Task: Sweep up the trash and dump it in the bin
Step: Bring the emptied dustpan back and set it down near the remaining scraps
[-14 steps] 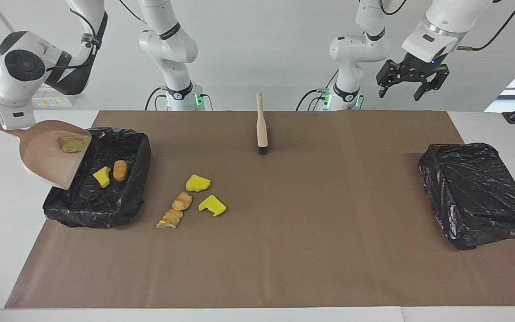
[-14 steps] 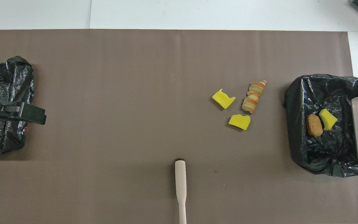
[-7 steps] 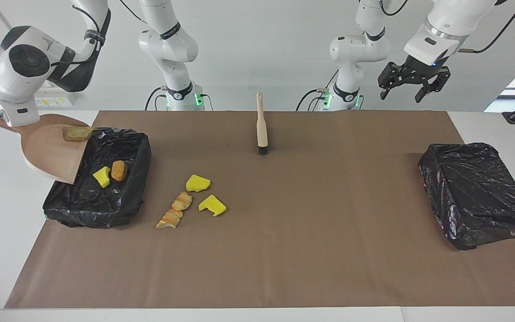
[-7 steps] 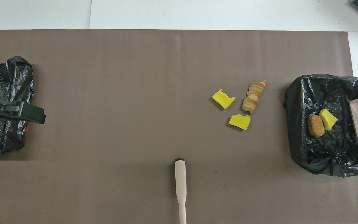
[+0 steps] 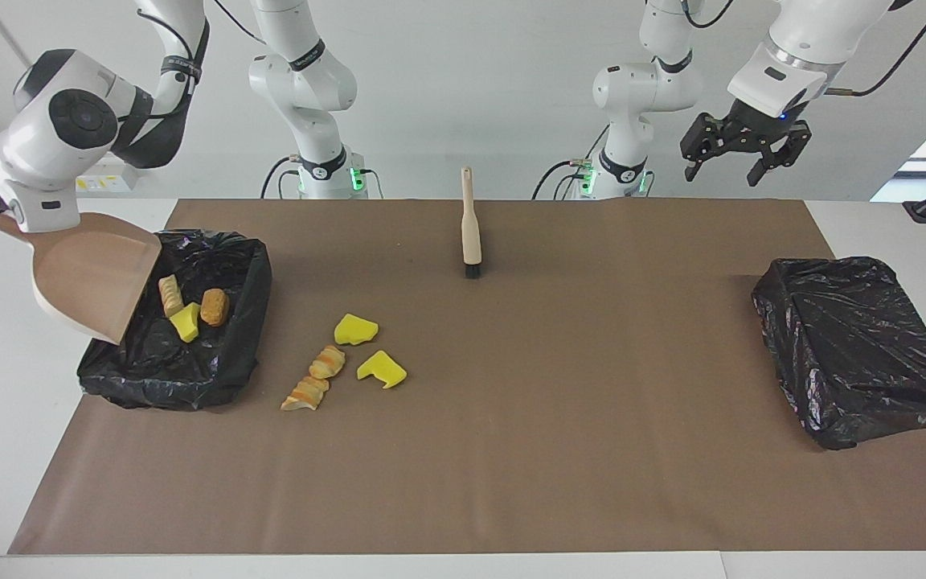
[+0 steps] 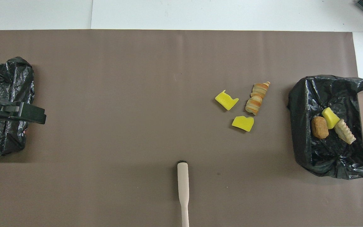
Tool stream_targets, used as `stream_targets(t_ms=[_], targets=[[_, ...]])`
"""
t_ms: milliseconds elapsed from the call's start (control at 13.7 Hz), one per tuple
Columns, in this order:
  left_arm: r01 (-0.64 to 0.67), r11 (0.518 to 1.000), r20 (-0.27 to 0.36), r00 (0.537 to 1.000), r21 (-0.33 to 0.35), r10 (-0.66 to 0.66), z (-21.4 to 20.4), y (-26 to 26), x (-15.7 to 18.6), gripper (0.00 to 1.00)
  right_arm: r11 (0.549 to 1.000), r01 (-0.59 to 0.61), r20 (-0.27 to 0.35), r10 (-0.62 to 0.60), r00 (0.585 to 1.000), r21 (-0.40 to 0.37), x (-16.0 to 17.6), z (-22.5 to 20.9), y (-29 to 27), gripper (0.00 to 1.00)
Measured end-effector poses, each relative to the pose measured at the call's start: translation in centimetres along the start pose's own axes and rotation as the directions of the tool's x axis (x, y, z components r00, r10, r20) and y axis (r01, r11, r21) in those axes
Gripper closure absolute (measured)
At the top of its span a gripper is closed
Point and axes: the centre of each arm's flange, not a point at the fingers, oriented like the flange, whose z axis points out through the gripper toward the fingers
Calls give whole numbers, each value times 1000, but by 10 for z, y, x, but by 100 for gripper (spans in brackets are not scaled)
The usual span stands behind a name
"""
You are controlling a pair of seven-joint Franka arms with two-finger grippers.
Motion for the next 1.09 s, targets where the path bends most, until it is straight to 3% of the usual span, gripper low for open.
stream_targets(t_ms=[218,364,510,801,1092], targets=[[2,1000,-3,1000,0,-2,0,-1,0,0,992,-116,-82,119,989,48,-30,-20,-2,68],[4,1000,-3,1000,0,-4,0,-2,1,0,972,-205,-184,224,957,117,-45,-38,-7,68],[11,1000,-3,1000,0,-11,0,-6,1,0,929,-313,-239,355,904,198,-40,-59,-9,68],[34,999,-7,999,-2,-34,-2,-25,0,0,765,-506,-294,629,720,398,20,-119,-7,68],[22,1000,-12,1000,-5,-23,-4,-44,-1,0,543,-625,-209,823,528,560,109,-214,-15,68]])
